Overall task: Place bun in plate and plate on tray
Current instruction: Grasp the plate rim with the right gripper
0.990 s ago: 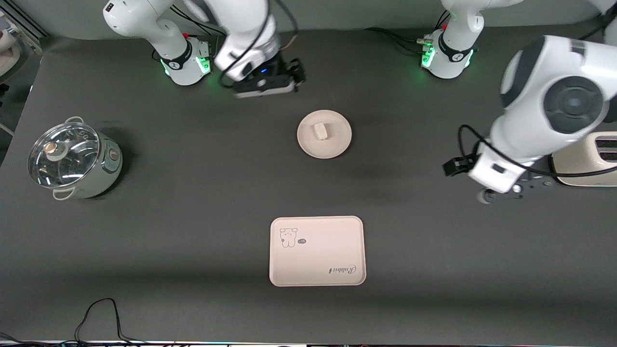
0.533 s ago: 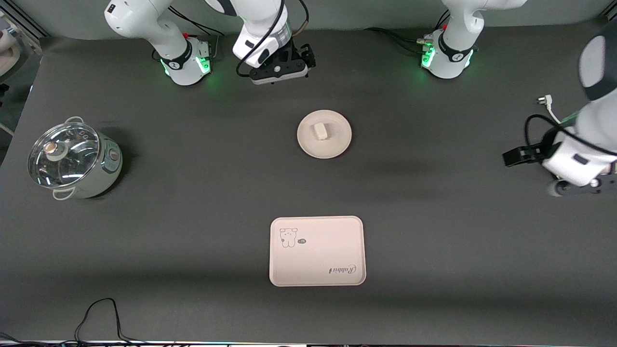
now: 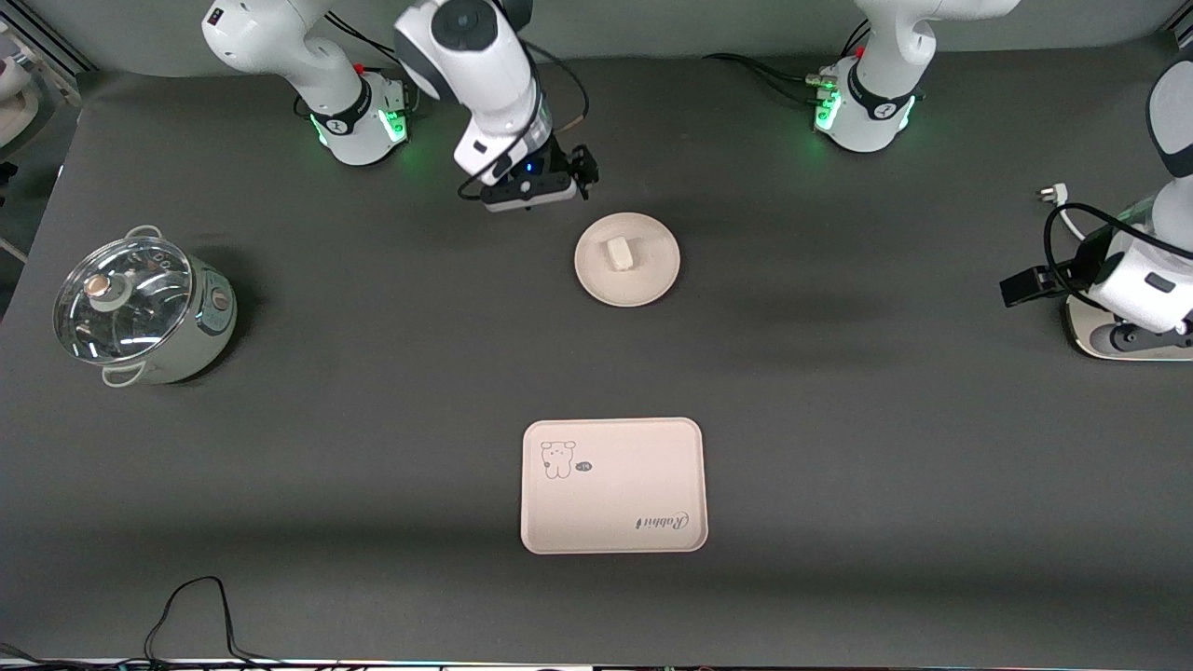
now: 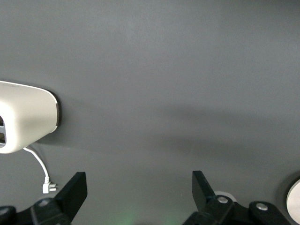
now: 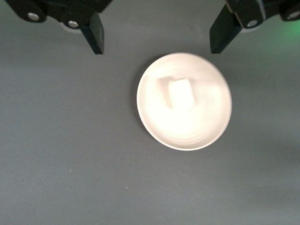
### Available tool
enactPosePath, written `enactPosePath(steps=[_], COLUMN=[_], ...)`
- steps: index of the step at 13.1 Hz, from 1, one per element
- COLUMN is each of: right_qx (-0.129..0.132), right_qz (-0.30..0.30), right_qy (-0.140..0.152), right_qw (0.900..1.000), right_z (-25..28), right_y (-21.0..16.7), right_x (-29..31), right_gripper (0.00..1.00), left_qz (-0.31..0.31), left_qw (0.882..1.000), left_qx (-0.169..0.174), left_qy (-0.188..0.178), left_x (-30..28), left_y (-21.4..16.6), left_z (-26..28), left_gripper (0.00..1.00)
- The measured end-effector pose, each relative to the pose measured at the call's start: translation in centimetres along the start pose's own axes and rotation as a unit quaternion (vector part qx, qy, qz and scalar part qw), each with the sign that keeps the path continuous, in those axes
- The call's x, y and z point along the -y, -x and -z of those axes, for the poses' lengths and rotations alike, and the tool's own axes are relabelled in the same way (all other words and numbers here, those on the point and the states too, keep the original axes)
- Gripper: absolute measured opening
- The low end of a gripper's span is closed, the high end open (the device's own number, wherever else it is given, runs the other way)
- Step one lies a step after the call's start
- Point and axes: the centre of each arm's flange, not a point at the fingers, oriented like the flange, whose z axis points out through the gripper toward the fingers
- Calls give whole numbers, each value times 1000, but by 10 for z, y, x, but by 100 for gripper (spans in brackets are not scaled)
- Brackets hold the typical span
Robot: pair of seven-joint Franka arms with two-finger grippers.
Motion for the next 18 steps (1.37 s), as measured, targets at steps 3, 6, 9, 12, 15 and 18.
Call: enactPosePath(steps=[3, 6, 9, 12, 15, 18], right_qx=[-20, -41, -57, -61, -62, -63], right_qz=[8, 11, 9, -1, -10, -13], right_qy=[-2, -4, -5, -3, -4, -5], right_qw=[1000, 999, 998, 998, 998, 998], right_z=[-64, -120, -165, -187, -187, -186], right_y=[6, 8, 13, 16, 15, 14], right_x=[0, -6, -14, -18, -17, -16], right_gripper=[100, 100, 100, 100, 85, 49], left_qz=[-13, -17, -23, -37, -39, -40], left_qw=[1000, 1000, 1000, 999, 999, 999], left_qx=[2, 3, 2, 2, 1, -2], left_qy=[0, 0, -1, -1, -1, -1], left_x=[1, 2, 3, 7, 9, 9], left_y=[1, 1, 0, -4, -5, -5], left_z=[-5, -5, -6, -11, -11, -10], left_gripper=[100, 100, 100, 100, 100, 100])
